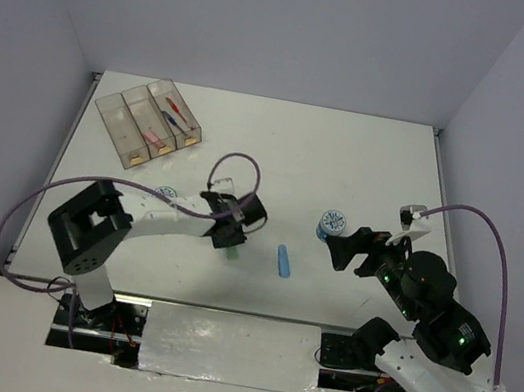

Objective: Sort the stationery into containers
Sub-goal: Pick up the pen from the center of the board, then place the pen in the storage box.

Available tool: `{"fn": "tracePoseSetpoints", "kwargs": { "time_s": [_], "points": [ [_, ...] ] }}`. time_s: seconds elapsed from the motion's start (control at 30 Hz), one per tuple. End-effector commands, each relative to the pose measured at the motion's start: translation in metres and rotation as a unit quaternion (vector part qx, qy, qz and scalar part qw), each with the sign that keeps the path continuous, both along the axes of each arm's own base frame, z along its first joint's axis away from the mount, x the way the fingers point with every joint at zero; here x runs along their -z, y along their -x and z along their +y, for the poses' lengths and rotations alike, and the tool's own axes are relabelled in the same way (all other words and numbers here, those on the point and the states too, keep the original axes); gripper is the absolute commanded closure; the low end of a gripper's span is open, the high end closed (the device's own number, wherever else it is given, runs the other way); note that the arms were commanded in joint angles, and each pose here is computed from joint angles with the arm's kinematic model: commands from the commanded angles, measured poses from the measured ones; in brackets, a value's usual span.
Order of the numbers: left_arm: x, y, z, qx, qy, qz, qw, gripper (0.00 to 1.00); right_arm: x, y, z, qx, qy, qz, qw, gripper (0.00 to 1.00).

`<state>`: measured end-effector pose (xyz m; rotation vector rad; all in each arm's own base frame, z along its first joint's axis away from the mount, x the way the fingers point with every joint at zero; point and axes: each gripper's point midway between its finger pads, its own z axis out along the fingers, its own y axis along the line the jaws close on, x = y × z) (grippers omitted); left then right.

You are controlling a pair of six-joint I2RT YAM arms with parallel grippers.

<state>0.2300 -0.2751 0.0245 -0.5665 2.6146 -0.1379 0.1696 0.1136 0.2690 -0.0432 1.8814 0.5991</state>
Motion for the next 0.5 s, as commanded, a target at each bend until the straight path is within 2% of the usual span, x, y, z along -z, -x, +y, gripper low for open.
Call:
{"fn": "tracePoseSetpoints", "kwargs": {
  "time_s": [0.0, 0.07, 0.1, 0.13, 0.2, 0.23, 0.3, 0.37, 0.4, 0.43, 0.47],
  "points": [
    [-0.059, -0.059, 0.034, 0.021, 0.022, -0.093, 0.995, 1.00, -0.010, -0.002, 0.012, -0.028, -0.013, -0.024, 0.999, 0.00],
    [-0.101, -0.101, 0.078, -0.033, 0.030, -0.146, 0.988, 1.00, -0.008, -0.003, 0.016, -0.034, -0.011, -0.022, 0.999, 0.00],
    [-0.127, -0.118, 0.090, -0.023, 0.018, -0.179, 0.983, 1.00, -0.009, -0.005, 0.018, -0.037, -0.012, -0.026, 0.999, 0.00],
    [-0.141, -0.140, 0.126, -0.064, -0.011, -0.201, 0.977, 1.00, -0.006, -0.006, 0.021, -0.041, -0.009, -0.023, 0.999, 0.00],
    [-0.167, -0.172, 0.153, -0.067, -0.051, -0.232, 0.969, 1.00, -0.009, -0.007, 0.029, -0.062, -0.011, -0.032, 0.997, 0.00],
    [-0.173, -0.188, 0.177, -0.088, -0.066, -0.239, 0.965, 1.00, -0.003, -0.008, 0.034, -0.071, -0.006, -0.028, 0.997, 0.00],
    [-0.179, -0.221, 0.195, -0.092, -0.085, -0.253, 0.959, 1.00, 0.000, -0.011, 0.044, -0.087, -0.005, -0.028, 0.996, 0.00],
    [-0.175, -0.255, 0.246, -0.139, -0.094, -0.243, 0.956, 1.00, 0.004, -0.015, 0.051, -0.096, -0.001, -0.021, 0.995, 0.00],
    [-0.174, -0.264, 0.242, -0.135, -0.089, -0.242, 0.957, 1.00, 0.005, -0.016, 0.053, -0.100, 0.000, -0.020, 0.995, 0.00],
    [-0.174, -0.275, 0.266, -0.155, -0.089, -0.241, 0.954, 1.00, 0.008, -0.017, 0.056, -0.105, 0.005, -0.018, 0.994, 0.00],
    [-0.177, -0.294, 0.273, -0.156, -0.088, -0.246, 0.953, 1.00, 0.009, -0.018, 0.058, -0.110, 0.006, -0.019, 0.994, 0.00]
  ]
}}
